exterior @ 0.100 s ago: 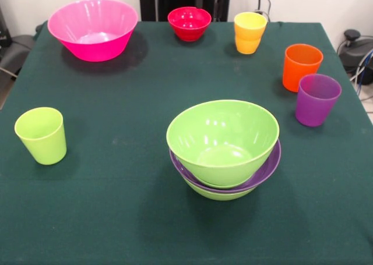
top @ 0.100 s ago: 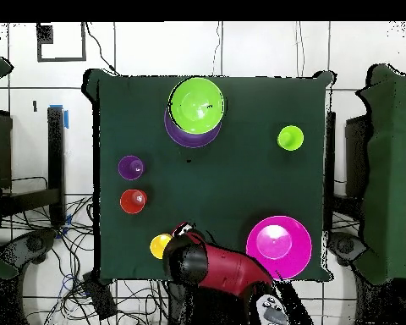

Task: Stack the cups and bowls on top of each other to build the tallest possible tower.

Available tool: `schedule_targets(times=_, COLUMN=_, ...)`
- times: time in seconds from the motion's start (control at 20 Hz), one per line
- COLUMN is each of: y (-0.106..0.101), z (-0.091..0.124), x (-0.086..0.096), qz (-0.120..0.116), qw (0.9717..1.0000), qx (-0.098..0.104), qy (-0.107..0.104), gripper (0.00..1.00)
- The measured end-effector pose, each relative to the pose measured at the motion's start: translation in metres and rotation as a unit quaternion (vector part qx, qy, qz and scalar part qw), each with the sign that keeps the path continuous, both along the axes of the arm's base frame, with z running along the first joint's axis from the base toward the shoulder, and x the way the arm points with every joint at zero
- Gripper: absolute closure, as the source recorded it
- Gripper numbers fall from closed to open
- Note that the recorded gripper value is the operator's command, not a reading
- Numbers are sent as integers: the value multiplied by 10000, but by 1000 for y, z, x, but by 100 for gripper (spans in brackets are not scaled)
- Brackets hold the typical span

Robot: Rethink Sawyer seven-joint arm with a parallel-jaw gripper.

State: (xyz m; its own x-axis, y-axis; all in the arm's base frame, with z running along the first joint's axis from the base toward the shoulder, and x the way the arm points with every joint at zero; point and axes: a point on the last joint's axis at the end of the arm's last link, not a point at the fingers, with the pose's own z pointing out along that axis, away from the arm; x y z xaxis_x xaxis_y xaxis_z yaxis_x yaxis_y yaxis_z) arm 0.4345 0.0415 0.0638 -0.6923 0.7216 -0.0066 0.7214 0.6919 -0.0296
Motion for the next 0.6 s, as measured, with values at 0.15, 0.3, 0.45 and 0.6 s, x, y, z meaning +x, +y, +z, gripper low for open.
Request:
schedule_targets(times=0.15, y=4, z=-10, x=0, qz=38, qw=9999, qx=-38, qy=-113, gripper=0)
schedule_targets(times=0.3, y=3, z=-17, x=-1, qz=34, qw=9998, qx=-77, qy=-205, gripper=0)
schedule_targets(times=0.45, y=1, z=-28, x=-4, qz=23, qw=9995, qx=-125, qy=-291, gripper=0)
schedule_targets(times=0.6, y=-4, z=-38, x=-8, qz=-20, qw=9993, qx=-163, qy=-334, gripper=0)
